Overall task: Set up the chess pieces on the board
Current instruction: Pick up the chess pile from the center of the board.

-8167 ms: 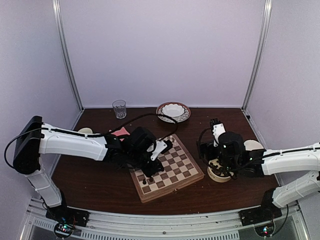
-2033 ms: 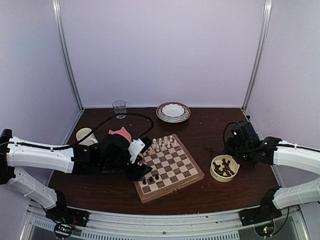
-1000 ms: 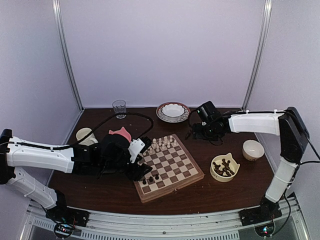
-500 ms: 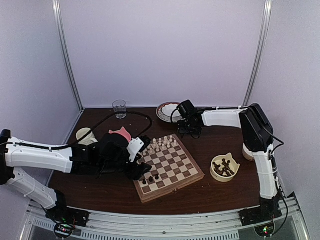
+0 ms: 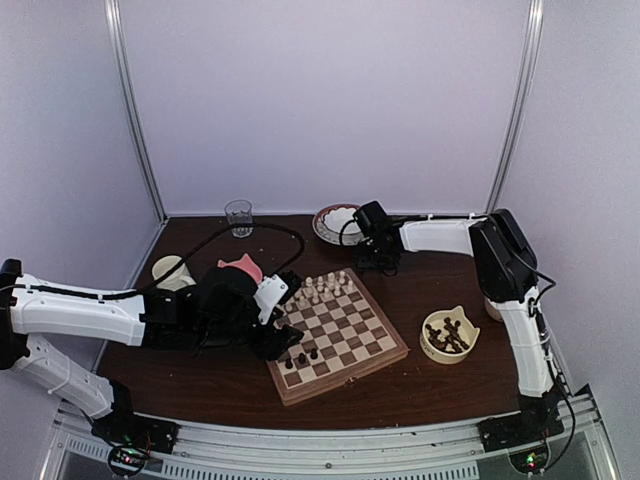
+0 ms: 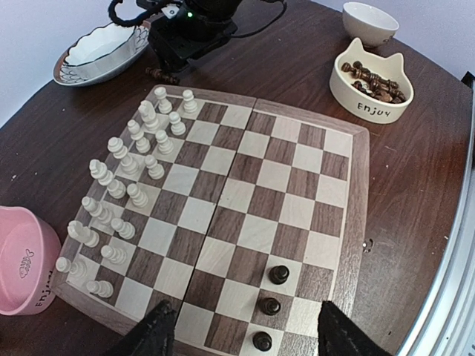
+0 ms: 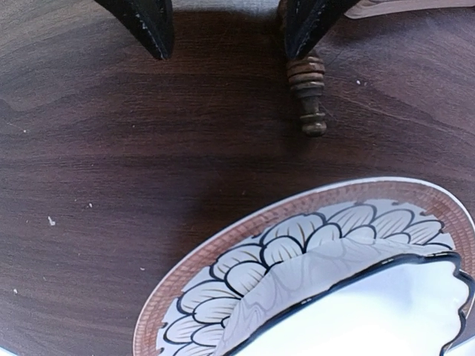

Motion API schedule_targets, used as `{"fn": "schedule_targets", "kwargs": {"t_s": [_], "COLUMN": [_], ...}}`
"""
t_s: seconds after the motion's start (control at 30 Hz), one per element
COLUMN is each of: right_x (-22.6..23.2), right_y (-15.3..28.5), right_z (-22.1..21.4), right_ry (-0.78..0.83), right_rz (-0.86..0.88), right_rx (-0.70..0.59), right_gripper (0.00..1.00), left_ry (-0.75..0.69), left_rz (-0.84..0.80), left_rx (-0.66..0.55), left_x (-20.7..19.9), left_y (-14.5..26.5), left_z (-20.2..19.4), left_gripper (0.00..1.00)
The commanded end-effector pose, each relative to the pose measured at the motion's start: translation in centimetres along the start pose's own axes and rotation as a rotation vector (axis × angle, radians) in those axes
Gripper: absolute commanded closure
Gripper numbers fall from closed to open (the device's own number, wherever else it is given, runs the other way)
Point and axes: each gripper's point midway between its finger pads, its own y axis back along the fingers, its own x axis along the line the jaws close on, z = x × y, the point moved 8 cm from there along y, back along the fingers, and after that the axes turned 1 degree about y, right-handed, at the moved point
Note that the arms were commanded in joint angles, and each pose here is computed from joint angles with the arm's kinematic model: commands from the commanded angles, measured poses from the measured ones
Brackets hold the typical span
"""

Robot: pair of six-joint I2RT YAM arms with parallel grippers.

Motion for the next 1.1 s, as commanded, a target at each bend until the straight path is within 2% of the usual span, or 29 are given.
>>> {"fn": "schedule_targets", "kwargs": {"t_s": [0.0, 0.3, 0.67, 0.87, 1.07], "right_x": [-0.2, 0.2, 0.0, 0.8, 0.2], "right_y": [0.2, 2.0, 2.7, 1.8, 0.5], "right_z": [0.6, 1.9, 2.6, 2.6, 1.8], "right_ry": [0.026, 0.075, 0.053, 0.050, 0.058], "right_rz": [0.012, 0.082, 0.091, 0.109, 0.030], "right_rx": [-0.014, -0.093, -0.179, -0.145, -0.101], "right_gripper": [0.46, 0.45, 0.44, 0.39, 0.35], "left_ry": [0.012, 0.011, 0.012, 0.012, 0.011], "left_rz": [-0.006, -0.019, -0.023, -0.024, -0.026], "left_rx": [-0.050, -0.047, -0.044, -0.039, -0.036], "left_x": [0.1, -0.1, -0.1, -0.2, -0.2], "left_y": [0.5, 0.4, 0.3, 0.1, 0.0], "left_z": [0.9, 0.8, 0.8, 0.7, 0.7], "left_gripper": [0.34, 0.34, 0.34, 0.34, 0.34]}}
